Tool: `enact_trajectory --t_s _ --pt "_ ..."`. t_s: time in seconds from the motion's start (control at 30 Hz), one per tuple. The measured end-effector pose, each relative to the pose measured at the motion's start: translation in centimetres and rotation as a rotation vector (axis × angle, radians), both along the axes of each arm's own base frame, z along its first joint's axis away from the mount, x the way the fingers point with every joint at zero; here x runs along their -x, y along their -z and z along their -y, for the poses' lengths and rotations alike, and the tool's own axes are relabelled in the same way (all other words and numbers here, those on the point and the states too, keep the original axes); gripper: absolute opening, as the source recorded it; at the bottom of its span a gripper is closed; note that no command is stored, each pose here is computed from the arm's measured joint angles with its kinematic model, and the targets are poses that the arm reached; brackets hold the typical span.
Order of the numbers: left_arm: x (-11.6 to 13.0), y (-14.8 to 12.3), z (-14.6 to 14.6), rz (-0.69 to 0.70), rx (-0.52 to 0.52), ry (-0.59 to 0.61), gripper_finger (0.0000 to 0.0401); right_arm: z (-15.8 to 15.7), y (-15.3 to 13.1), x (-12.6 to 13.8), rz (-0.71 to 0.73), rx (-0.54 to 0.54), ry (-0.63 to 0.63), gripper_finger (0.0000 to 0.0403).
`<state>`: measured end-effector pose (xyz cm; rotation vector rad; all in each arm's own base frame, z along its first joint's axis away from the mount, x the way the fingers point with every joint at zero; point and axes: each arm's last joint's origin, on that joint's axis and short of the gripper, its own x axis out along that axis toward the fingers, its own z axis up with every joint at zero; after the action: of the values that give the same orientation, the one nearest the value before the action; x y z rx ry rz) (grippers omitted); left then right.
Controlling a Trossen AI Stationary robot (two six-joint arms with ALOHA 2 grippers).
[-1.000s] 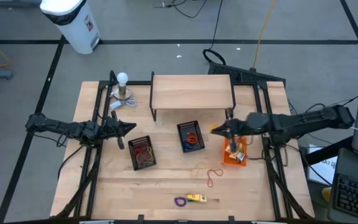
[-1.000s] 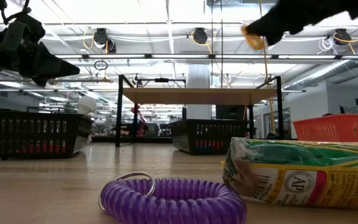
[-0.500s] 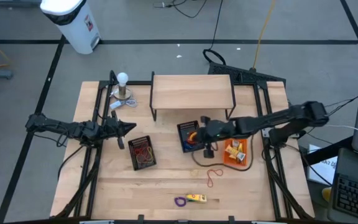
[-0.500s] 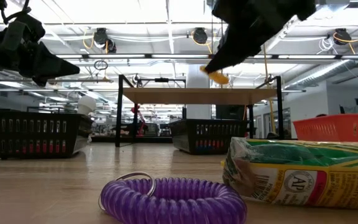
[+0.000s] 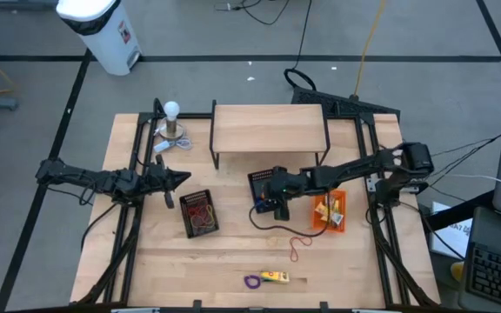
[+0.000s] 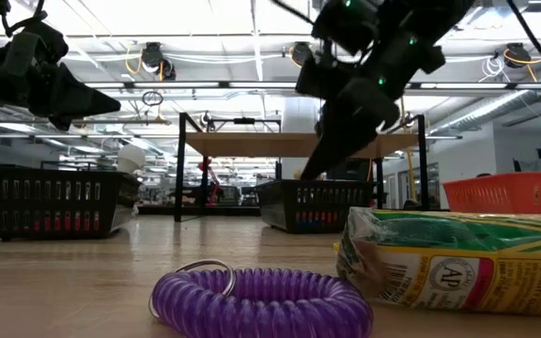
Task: Pick & Place Office Desk Supplies
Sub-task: Put the yellow spring rubberband into the right black, then put the crayon box into the orange bin
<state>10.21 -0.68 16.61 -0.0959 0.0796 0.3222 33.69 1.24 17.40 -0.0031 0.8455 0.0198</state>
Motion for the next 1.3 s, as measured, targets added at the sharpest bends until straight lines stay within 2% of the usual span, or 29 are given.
enact_trajectory --t_s 0.33,0.63,0.7,0.8,0.97,1.07,1.17,1.3 --pt "0.0 0.0 0.0 0.004 0.004 0.0 0.0017 0.0 2.0 -0.7 -0.049 -0.01 -0.006 0.0" --pt "0.0 0.0 0.0 0.003 0.003 0.0 0.0017 0.1 2.0 -0.7 -0.046 -0.012 -0.016 0.0001" --pt "0.0 0.0 0.0 0.003 0.003 0.0 0.0017 0.1 2.0 -0.8 -0.042 0.01 -0.007 0.0011" --pt "0.0 0.0 0.0 0.003 0.003 0.0 0.0017 0.2 1.8 -0.7 -0.04 0.027 -0.001 0.0056" --pt "0.0 0.0 0.0 0.005 0.008 0.0 0.0017 0.2 -0.4 -0.3 0.027 0.016 0.018 0.0155" --pt "0.0 0.0 0.0 0.005 0.008 0.0 0.0017 0.2 -2.1 0.4 0.062 0.012 0.012 0.0188" --pt "0.0 0.0 0.0 0.005 0.008 0.0 0.0017 0.0 -4.6 1.4 0.133 0.022 -0.009 0.0187" --pt "0.0 0.0 0.0 0.005 0.009 0.0 0.0017 -0.5 -8.8 3.4 0.28 0.008 -0.061 0.0125"
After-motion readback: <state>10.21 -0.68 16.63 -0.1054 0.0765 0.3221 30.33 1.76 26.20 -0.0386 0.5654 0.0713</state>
